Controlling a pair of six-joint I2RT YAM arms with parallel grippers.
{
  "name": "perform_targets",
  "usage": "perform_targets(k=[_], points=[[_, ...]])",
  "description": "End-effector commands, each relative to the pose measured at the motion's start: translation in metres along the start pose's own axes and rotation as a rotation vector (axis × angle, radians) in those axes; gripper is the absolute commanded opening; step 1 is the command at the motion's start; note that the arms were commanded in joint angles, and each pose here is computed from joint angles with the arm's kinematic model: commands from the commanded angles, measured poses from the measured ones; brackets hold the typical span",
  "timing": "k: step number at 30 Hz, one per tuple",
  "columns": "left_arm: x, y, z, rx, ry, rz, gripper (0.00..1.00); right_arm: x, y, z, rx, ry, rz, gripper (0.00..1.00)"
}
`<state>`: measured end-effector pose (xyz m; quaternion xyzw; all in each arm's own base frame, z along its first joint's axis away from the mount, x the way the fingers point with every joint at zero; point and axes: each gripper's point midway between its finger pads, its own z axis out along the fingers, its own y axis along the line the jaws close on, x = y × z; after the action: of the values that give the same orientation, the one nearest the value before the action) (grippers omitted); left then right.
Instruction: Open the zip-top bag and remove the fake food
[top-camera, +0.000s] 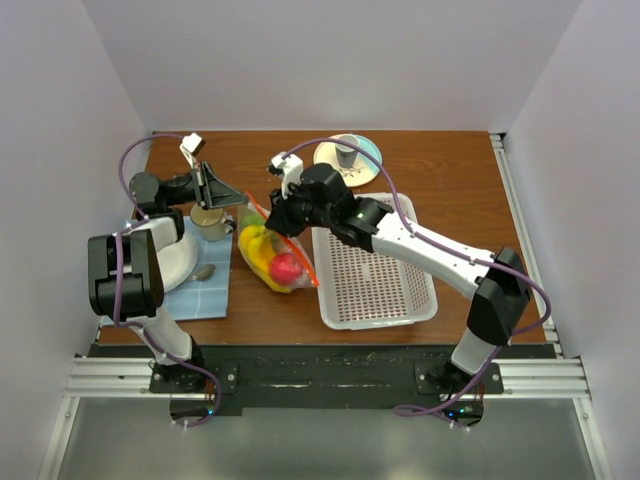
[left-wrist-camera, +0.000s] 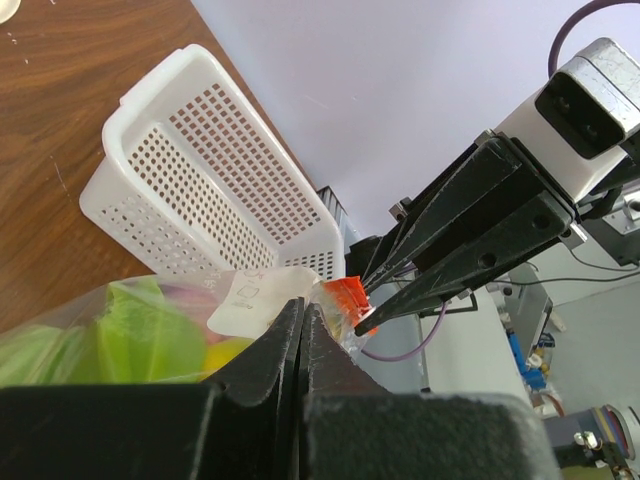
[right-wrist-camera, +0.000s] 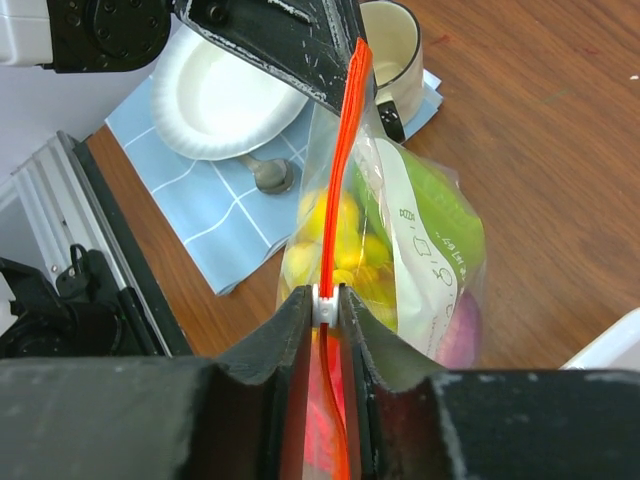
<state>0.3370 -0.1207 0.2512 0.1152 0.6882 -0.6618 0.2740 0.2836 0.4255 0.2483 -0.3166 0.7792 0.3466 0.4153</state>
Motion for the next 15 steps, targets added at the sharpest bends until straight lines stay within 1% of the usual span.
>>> perform_targets(k=[1, 3, 6, 11, 14, 15], points=[[0.033, -0.017, -0.011, -0.008, 0.188, 0.611, 0.00, -0.023, 0.009, -0.019, -0.009, -0.070, -0.018, 0.12], [0.033, -0.017, -0.011, -0.008, 0.186, 0.612, 0.00, -0.019, 0.006, -0.022, 0.005, -0.056, -0.019, 0.08], [0.032, -0.016, -0.011, -0.009, 0.185, 0.608, 0.00, -0.010, 0.002, -0.029, 0.024, -0.039, -0.021, 0.07], [0.029, -0.014, -0.013, -0.013, 0.182, 0.606, 0.00, 0.000, -0.001, -0.055, 0.054, -0.031, -0.007, 0.06], [0.028, -0.014, -0.012, -0.013, 0.182, 0.606, 0.00, 0.015, -0.002, -0.067, 0.064, -0.002, 0.011, 0.06], [0.028, -0.014, -0.012, -0.013, 0.182, 0.608, 0.00, 0.026, -0.004, -0.069, 0.070, 0.019, 0.018, 0.06]])
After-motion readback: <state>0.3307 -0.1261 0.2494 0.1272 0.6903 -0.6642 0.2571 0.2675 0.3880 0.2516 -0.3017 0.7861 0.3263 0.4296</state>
